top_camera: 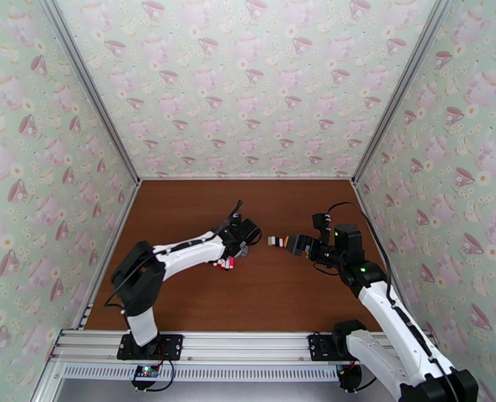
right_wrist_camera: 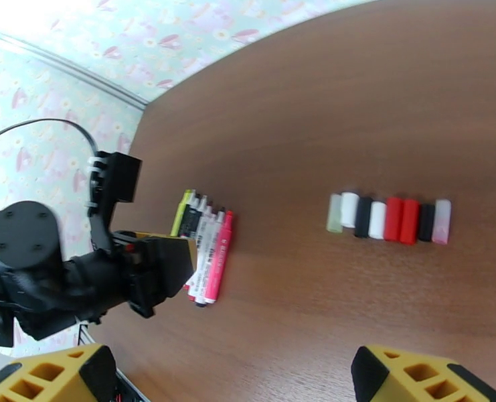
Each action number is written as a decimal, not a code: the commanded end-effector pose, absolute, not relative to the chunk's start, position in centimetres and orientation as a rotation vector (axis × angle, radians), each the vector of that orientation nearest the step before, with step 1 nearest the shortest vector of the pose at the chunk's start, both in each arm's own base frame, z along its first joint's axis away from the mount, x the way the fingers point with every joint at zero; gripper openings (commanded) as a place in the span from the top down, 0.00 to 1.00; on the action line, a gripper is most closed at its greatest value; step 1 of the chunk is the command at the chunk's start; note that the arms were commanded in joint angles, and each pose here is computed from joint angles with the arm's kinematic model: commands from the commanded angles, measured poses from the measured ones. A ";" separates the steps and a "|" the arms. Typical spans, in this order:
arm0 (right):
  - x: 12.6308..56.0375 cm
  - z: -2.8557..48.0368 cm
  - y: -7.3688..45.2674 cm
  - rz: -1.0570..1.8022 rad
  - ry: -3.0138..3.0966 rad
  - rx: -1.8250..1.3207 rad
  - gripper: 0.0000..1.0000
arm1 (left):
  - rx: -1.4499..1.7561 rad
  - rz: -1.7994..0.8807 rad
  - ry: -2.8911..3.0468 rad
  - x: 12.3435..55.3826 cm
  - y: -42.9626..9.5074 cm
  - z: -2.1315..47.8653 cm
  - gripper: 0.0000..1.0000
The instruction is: Open the pen caps
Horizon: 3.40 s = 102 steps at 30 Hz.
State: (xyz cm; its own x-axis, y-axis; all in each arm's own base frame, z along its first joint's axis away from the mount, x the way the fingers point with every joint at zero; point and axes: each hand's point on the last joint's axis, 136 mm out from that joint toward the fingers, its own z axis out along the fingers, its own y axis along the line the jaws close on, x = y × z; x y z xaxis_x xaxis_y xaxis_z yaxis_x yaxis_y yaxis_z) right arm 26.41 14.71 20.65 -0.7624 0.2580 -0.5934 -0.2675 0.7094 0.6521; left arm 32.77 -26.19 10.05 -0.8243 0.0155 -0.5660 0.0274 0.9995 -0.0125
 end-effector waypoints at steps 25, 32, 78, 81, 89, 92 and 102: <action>27.6 19.9 10.0 0.626 2.292 0.163 0.00 | -0.029 -0.367 2.100 30.1 -14.5 19.7 0.00; 28.5 20.2 8.1 0.518 2.201 0.227 0.00 | -0.137 -0.137 1.945 30.0 -7.4 20.2 0.00; 35.0 18.8 4.5 0.163 2.018 0.205 0.00 | -0.036 0.044 1.854 40.1 0.2 10.9 0.00; 35.6 18.3 4.3 0.104 2.005 0.158 0.00 | -0.037 0.044 1.851 40.1 0.2 11.0 0.00; 37.4 17.5 3.6 0.015 1.955 0.105 0.00 | -0.035 0.047 1.851 40.2 0.2 11.0 0.00; 38.0 17.1 3.1 -0.009 1.932 0.093 0.00 | -0.036 0.047 1.853 40.1 0.2 11.0 0.00; 39.2 15.2 0.5 -0.102 1.857 0.114 0.00 | -0.036 0.048 1.854 40.1 0.2 10.9 0.00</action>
